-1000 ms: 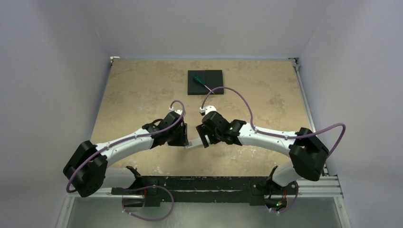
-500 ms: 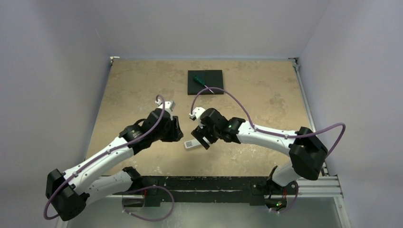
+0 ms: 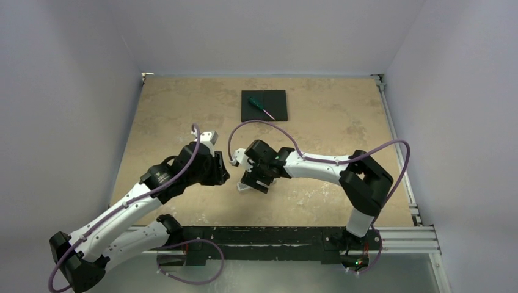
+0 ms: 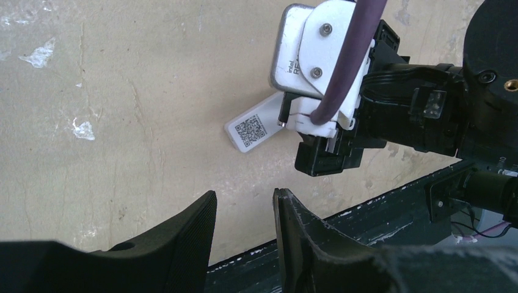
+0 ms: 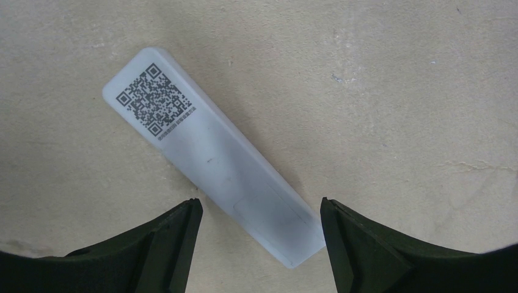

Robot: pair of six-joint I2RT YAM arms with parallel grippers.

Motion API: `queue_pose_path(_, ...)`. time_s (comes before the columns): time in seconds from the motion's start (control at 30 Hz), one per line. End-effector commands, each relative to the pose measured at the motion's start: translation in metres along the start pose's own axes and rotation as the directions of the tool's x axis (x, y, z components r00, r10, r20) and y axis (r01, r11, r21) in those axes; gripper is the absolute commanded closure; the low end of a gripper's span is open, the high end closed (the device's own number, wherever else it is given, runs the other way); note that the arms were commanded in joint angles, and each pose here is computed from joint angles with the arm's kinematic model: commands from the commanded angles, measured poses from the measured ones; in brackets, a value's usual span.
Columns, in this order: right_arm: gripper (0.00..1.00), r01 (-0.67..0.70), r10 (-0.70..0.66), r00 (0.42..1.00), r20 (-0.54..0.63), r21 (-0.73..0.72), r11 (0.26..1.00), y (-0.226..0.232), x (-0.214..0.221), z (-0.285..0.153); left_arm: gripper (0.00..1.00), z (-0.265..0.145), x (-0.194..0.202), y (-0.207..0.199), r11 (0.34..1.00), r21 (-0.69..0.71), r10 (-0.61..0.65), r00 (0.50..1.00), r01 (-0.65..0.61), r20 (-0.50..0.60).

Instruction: Load the batteries into the remote control

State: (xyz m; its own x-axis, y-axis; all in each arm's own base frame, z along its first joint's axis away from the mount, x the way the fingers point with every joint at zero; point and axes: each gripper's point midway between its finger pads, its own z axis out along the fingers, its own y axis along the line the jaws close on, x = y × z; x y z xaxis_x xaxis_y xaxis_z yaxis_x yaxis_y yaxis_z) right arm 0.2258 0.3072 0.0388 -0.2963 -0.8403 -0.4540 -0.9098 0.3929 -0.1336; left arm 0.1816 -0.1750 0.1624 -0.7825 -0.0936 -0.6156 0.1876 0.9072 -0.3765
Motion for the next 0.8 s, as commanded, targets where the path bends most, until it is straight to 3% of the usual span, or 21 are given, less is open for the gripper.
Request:
queue_pose_path(0.0, 0.20, 0.113, -0.112, 0.993, 0.043, -0.019, 0.993, -0.002, -0.017, -0.012, 0.60, -0.008, -0.011, -0.003, 1.000, 0.011, 0.029, 0.999, -0.030, 0.038)
queue_pose_path(0.47, 0.22, 0.221, -0.223, 0.975, -0.020, -0.086, 0.971, 0.002, -0.011, 0.006, 0.60, -0.012, -0.008, -0.007, 0.998, 0.050, 0.041, 0.998, -0.043, 0.038)
queue_pose_path(0.77, 0.32, 0.184, -0.193, 0.980, -0.057, -0.134, 0.974, 0.005, 0.000, 0.015, 0.60, -0.015, -0.008, -0.009, 0.996, 0.070, 0.044, 0.998, -0.047, 0.048)
